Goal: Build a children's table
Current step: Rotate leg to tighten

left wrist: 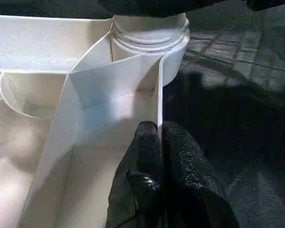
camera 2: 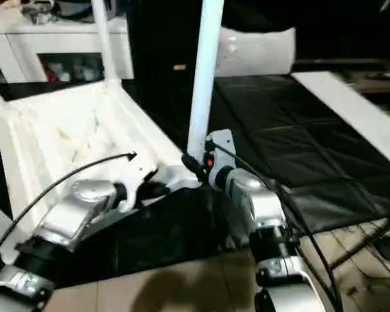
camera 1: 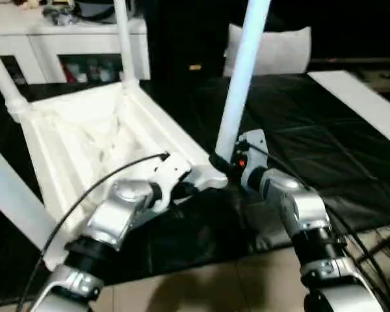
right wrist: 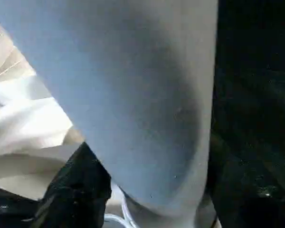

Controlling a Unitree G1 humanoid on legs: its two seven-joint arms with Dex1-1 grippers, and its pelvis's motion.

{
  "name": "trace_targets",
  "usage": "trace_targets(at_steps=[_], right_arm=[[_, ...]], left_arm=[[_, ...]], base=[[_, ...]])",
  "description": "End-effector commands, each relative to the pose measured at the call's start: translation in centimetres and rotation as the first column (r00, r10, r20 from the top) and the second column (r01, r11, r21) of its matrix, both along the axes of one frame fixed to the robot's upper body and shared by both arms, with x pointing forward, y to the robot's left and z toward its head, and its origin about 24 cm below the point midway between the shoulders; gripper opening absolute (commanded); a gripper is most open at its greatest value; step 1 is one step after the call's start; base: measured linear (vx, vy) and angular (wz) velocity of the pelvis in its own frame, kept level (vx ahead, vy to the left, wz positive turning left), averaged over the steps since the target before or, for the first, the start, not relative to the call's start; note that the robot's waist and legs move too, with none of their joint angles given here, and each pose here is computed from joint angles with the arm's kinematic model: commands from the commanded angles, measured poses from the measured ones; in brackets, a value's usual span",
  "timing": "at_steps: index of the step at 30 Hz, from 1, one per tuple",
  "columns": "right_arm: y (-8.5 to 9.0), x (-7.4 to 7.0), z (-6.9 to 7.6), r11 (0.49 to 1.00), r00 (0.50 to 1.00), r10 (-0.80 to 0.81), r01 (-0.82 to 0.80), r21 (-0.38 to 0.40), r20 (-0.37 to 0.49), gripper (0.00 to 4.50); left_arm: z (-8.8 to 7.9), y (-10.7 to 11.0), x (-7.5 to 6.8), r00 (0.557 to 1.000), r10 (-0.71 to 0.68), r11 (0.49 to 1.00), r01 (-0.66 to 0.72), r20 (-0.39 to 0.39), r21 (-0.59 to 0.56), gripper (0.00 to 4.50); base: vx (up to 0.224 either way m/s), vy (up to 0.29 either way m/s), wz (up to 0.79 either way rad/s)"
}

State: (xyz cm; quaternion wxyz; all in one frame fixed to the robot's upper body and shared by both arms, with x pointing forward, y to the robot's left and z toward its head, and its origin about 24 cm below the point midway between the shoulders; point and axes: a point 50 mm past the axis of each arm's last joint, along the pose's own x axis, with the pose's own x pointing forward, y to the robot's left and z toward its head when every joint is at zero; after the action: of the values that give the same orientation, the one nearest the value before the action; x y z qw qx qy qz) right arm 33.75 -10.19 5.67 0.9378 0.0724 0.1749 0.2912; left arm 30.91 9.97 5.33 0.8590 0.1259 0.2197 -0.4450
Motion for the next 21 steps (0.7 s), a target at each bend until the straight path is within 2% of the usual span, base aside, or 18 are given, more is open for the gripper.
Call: trace_targets(at_steps=[1,3,5,8,9,11,13,16,20,21], right_arm=[[0.3,-0.5,-0.5,0.999,0.999,0.053,-0.053,-0.004,-0.002,3.16],[-0.7,-0.8,-0.7,0.994,0.995,0.098,-0.097,-0.039,0.007,3.43],[-1.4,-1.0,-0.7,0.991,0.992,0.126,-0.125,-0.057,0.016,3.51],[-3.1,-1.1,-0.3,0.985,0.986,0.162,-0.160,-0.068,0.034,3.71],[-3.1,-1.1,-0.3,0.985,0.986,0.162,-0.160,-0.068,0.034,3.82],[-4.4,-1.2,0.4,0.970,0.971,0.232,-0.226,-0.095,0.064,4.04],[-4.9,-1.2,0.7,0.962,0.963,0.257,-0.248,-0.116,0.076,4.04],[-5.4,-1.6,1.2,0.932,0.933,0.349,-0.336,-0.137,0.084,4.39],[-5.8,-2.1,1.5,0.881,0.882,0.464,-0.450,-0.143,0.083,4.39],[-5.8,-2.7,1.6,0.829,0.827,0.556,-0.542,-0.140,0.089,4.39]], left_arm=[[1.5,-0.6,0.3,0.997,-0.030,0.998,0.033,0.067,-0.053,0.00],[1.5,0.0,0.3,0.996,-0.040,0.998,0.043,0.079,-0.046,0.00],[1.5,0.2,0.2,0.994,-0.062,0.997,0.067,0.087,-0.048,0.00],[1.4,0.6,-0.2,0.991,-0.108,0.993,0.111,0.074,-0.042,0.00],[1.4,0.6,-0.2,0.991,-0.108,0.993,0.111,0.074,-0.042,0.00],[1.1,0.9,-0.5,0.985,-0.160,0.987,0.161,0.057,-0.012,0.00],[0.8,1.2,-0.6,0.984,-0.173,0.985,0.173,0.046,0.004,0.00],[0.5,1.5,-0.9,0.976,-0.218,0.976,0.217,0.031,0.031,0.00],[0.2,1.8,-1.6,0.947,-0.322,0.946,0.320,0.017,0.053,0.00],[0.3,2.0,-2.1,0.919,-0.394,0.917,0.393,0.006,0.064,0.00]], base=[[0.000,0.000,0.00],[0.000,0.000,0.00],[0.000,0.000,0.00],[0.000,0.000,0.00],[0.000,0.000,0.00],[0.000,0.000,0.00],[0.000,0.000,0.00],[0.000,0.000,0.00],[0.000,0.000,0.00],[0.000,0.000,0.00]])
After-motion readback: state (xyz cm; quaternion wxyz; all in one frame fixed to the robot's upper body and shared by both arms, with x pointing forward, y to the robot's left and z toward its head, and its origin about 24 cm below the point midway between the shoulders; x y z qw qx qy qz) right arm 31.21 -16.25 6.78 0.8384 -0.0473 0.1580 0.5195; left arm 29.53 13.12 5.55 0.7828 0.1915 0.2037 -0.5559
